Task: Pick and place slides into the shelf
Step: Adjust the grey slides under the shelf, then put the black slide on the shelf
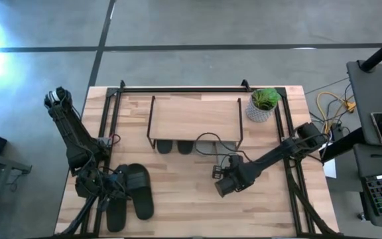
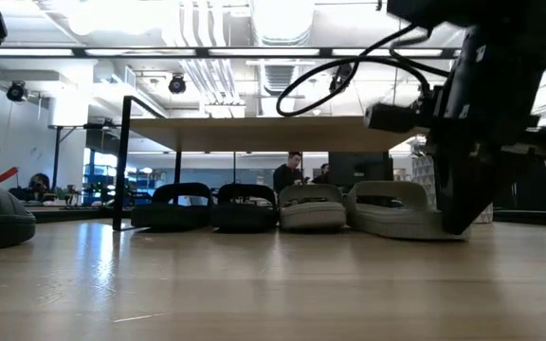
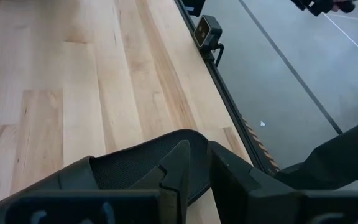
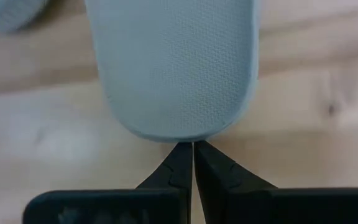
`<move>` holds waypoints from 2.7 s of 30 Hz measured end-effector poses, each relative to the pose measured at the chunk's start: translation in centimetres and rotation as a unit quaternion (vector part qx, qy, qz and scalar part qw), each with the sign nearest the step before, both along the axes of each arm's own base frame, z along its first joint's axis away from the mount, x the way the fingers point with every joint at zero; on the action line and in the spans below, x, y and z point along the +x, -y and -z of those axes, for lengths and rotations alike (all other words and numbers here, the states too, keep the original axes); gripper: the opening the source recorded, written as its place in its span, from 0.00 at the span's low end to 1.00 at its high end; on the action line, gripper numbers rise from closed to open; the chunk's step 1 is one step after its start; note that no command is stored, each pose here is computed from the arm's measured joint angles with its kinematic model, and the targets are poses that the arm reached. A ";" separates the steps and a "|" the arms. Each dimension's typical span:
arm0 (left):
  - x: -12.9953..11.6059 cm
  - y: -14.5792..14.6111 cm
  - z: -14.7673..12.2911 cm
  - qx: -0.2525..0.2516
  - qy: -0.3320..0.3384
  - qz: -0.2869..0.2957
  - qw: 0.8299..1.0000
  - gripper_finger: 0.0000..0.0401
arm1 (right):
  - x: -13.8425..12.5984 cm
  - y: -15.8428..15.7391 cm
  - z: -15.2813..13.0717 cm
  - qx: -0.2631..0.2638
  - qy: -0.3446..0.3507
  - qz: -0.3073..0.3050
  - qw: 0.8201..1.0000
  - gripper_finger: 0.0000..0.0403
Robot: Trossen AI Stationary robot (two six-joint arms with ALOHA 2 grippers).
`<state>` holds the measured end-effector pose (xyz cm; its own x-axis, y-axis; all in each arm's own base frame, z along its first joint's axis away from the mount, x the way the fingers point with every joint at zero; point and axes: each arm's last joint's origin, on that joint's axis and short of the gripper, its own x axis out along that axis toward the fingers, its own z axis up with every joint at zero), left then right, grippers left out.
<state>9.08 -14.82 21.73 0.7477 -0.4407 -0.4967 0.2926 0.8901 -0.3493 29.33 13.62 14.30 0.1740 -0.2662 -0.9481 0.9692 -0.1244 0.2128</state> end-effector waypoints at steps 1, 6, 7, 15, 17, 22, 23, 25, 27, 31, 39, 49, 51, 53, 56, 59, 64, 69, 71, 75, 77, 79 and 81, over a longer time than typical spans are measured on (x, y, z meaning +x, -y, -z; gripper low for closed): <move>0.0 0.0 0.0 0.000 0.000 0.000 1.000 0.11 | 0.0 0.3 0.1 -0.007 0.000 0.003 1.000 0.02; 0.0 0.0 0.0 -0.001 -0.001 -0.001 1.000 0.11 | 0.1 1.6 0.5 -0.029 -0.004 0.022 0.999 0.02; 0.0 0.0 0.0 -0.002 -0.001 -0.001 1.000 0.11 | 0.1 1.9 0.6 -0.031 -0.006 0.025 0.999 0.02; 0.0 0.0 0.0 -0.002 -0.001 -0.001 1.000 0.11 | 0.6 3.9 -0.2 -0.101 -0.009 0.044 0.994 0.02; 0.0 0.0 0.0 -0.002 -0.001 -0.001 1.000 0.11 | 0.7 4.5 -0.3 -0.106 -0.018 0.049 0.993 0.02; 0.0 0.0 0.0 -0.002 -0.001 -0.001 1.000 0.11 | 1.4 5.1 -0.3 -0.103 -0.007 0.034 0.994 0.02; 0.0 0.0 0.0 -0.002 -0.001 -0.001 1.000 0.11 | 1.6 5.1 -0.3 -0.107 0.000 0.029 0.994 0.02; 0.0 0.0 0.0 -0.002 -0.001 -0.001 1.000 0.11 | 1.8 5.0 -0.4 -0.109 0.012 0.025 0.994 0.02; 0.0 0.0 0.0 -0.003 -0.001 -0.002 1.000 0.11 | 2.2 4.8 -0.6 -0.103 0.021 0.013 0.994 0.02; 0.1 0.1 -0.2 -0.013 0.003 -0.002 1.000 0.11 | 3.2 2.2 -2.3 -0.095 0.055 -0.058 0.992 0.02; 0.6 0.4 -1.2 -0.070 0.023 0.003 0.997 0.11 | 6.4 -6.5 -8.4 -0.058 0.202 -0.317 0.925 0.06; 0.2 1.0 -5.1 0.010 -0.070 0.025 0.997 0.02 | 13.7 -10.6 -10.9 -0.165 0.124 -0.483 0.851 0.16; -0.1 1.8 -6.1 0.039 -0.096 0.030 0.994 0.01 | 14.4 -10.7 -10.9 -0.191 0.094 -0.491 0.845 0.18; -0.3 3.0 -6.8 0.061 -0.112 0.040 0.991 0.01 | 15.2 -11.0 -11.0 -0.213 0.091 -0.506 0.831 0.20; -0.7 4.9 -7.1 0.090 -0.141 0.053 0.984 0.01 | 16.4 -11.3 -10.9 -0.238 0.125 -0.534 0.802 0.26; -1.8 6.3 -6.7 0.116 -0.203 0.038 0.971 0.01 | 17.0 -11.0 -10.9 -0.256 0.132 -0.543 0.789 0.34; -4.1 7.6 -5.7 0.159 -0.266 0.002 0.951 0.08 | 18.1 -10.1 -10.9 -0.285 0.145 -0.550 0.772 0.50; -4.5 8.0 -5.1 0.158 -0.253 -0.041 0.954 0.24 | 19.6 -8.9 -10.0 -0.321 0.152 -0.577 0.735 0.64; -4.4 8.1 -4.9 0.166 -0.240 -0.053 0.955 0.29 | 19.9 -8.1 -9.4 -0.325 0.142 -0.577 0.736 0.67; -4.0 8.6 -3.4 0.202 -0.267 -0.061 0.940 0.38 | 20.3 -6.9 -8.7 -0.338 0.113 -0.594 0.721 0.71; -4.1 9.1 -2.7 0.217 -0.287 -0.058 0.931 0.41 | 20.4 -6.6 -8.7 -0.353 0.096 -0.614 0.699 0.71; -4.1 9.4 -2.2 0.227 -0.294 -0.059 0.926 0.43 | 20.5 -6.5 -8.7 -0.373 0.075 -0.636 0.672 0.71; -4.0 9.4 -2.0 0.237 -0.287 -0.066 0.926 0.44 | 20.5 -6.5 -8.7 -0.389 0.056 -0.652 0.649 0.71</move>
